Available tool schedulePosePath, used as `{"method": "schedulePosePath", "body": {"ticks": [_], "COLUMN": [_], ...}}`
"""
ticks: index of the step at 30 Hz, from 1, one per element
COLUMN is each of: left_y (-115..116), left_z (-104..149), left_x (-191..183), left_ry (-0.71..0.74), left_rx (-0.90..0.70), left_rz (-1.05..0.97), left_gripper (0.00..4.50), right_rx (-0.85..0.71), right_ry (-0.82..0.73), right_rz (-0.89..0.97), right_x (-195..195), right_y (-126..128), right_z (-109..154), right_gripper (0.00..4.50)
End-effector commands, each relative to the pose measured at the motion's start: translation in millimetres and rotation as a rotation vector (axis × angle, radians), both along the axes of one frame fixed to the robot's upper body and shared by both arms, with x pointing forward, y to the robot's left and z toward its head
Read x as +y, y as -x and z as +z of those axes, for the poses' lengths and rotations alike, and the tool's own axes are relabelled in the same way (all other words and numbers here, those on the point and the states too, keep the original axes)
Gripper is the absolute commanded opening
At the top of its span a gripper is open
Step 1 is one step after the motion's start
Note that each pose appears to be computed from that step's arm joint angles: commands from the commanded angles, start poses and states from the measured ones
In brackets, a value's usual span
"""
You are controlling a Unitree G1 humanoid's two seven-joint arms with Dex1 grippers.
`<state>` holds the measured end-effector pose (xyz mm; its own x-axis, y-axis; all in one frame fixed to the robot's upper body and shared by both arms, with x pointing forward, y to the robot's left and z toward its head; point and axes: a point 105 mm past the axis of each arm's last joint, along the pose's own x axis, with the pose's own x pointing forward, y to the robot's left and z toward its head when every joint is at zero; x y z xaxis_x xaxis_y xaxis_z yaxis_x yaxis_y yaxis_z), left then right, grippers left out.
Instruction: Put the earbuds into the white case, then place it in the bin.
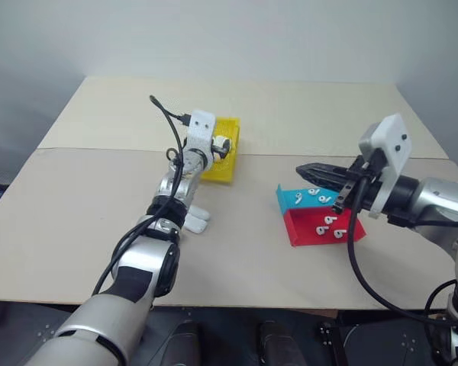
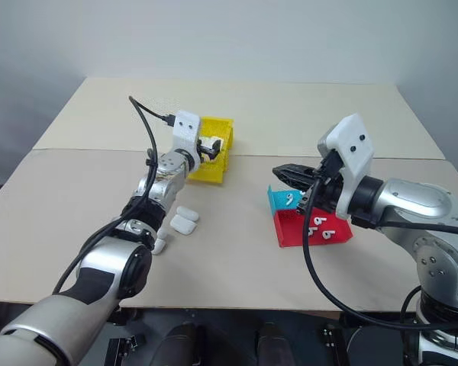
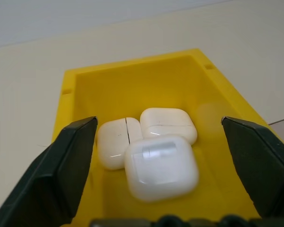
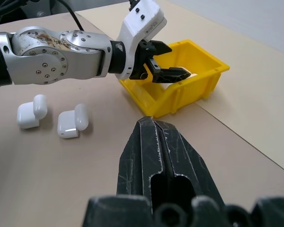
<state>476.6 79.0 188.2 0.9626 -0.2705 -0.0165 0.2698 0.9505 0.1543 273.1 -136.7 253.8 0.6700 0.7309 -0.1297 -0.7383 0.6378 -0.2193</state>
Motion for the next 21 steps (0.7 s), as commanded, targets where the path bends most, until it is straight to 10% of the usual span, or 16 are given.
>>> {"method": "schedulePosePath", "body": {"ticks": [1,8,21], "left_y": [5,57,193], "left_z": [57,94,49], "left_x": [4,25,79], "left_ry": [0.046,0.103,-0.095], "left_rx": [-0.193,-0.334,-0.039], "left_rz": [-0.029,-0.271,-0.691], "left_gripper": [4.45,4.45,4.45], "right_rx": [-0.054,-0.064,-0.131], "right_ry": [0.000,-0.031,-0.048], "right_rz": [-0.007,-0.014,0.055], "right_x": [-2,-2,-20], "right_y": [3,-4,2], "right_z": [9,7,-15], "right_gripper": [0.00,0.00,0.00]}}
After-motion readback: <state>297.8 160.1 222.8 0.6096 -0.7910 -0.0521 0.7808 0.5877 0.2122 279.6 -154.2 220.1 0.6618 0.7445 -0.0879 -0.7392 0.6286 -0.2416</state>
